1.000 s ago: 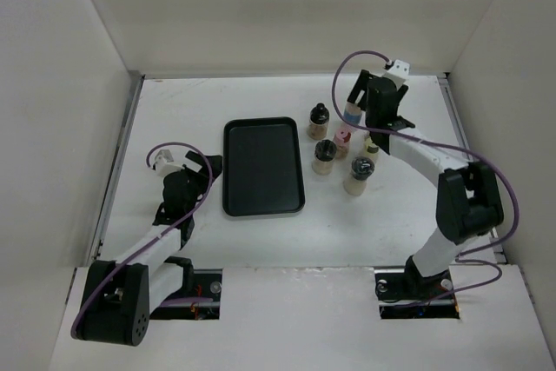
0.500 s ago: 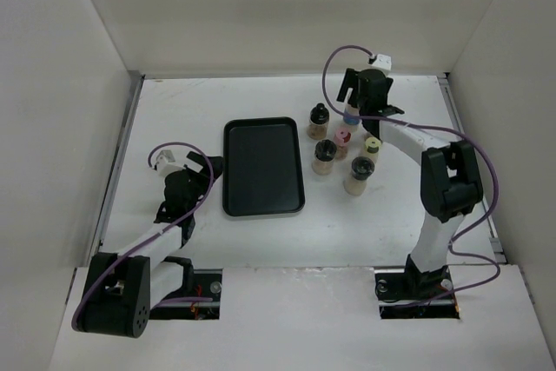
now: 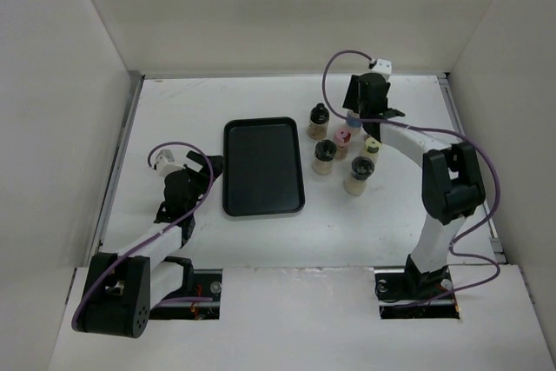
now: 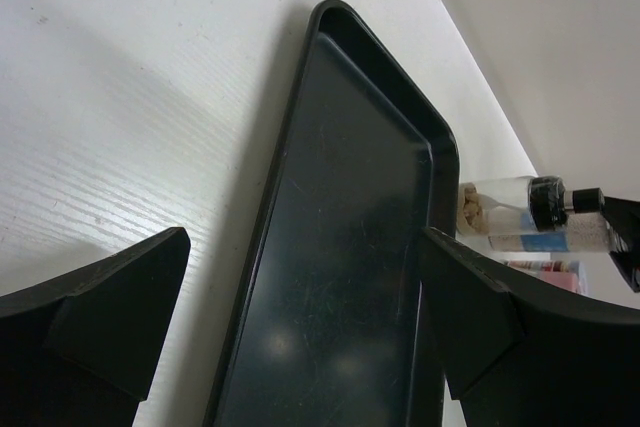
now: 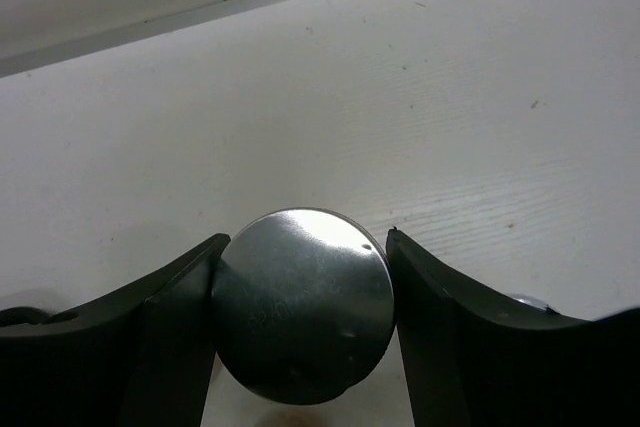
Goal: Organize the condiment bottles
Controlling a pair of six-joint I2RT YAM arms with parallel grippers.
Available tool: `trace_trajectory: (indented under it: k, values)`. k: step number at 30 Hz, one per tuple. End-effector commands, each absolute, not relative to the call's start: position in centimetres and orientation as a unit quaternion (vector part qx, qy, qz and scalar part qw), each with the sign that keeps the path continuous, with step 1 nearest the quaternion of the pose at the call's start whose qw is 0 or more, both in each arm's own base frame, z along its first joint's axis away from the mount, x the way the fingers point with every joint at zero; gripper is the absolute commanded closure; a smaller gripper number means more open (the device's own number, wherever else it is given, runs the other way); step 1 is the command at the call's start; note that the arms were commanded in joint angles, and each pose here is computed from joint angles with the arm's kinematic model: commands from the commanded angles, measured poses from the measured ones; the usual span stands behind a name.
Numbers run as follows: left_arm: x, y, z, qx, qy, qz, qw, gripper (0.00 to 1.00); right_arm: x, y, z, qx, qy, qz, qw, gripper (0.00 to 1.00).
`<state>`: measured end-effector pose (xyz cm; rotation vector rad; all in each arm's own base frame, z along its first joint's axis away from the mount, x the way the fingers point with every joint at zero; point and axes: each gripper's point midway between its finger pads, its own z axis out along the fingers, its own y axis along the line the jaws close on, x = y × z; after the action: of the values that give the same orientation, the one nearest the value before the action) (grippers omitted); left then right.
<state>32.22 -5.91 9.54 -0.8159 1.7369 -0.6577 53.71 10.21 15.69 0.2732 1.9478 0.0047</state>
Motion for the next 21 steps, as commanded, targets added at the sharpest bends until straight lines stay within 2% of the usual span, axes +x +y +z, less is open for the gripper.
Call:
trace_trajectory:
  k: [1, 6, 11, 16, 21]
  values:
    - [32.5, -5.7, 11.2, -0.338, 0.705, -0.289, 0.552, 0.0, 52.9, 8.8, 29.6, 0.16, 0.709, 0.036, 0.686, 0.52]
    - [32.6, -6.0, 11.2, -0.336, 0.707, -0.294, 0.549, 0.0, 50.0, 9.0, 37.7, 0.159, 0.639, 0.06, 0.75, 0.52]
    - [32.5, -5.8, 11.2, -0.338, 0.706, -0.291, 0.55, 0.0, 48.4, 13.5, 41.6, 0.105, 0.62, 0.094, 0.772, 0.53]
    - [32.4, -5.5, 11.5, -0.34, 0.7, -0.286, 0.558, 0.0, 46.9, 21.3, 41.5, 0.045, 0.626, 0.171, 0.759, 0.53]
    - [32.4, -5.7, 11.3, -0.338, 0.704, -0.29, 0.553, 0.0, 47.4, 28.7, 37.2, -0.008, 0.654, 0.209, 0.727, 0.52]
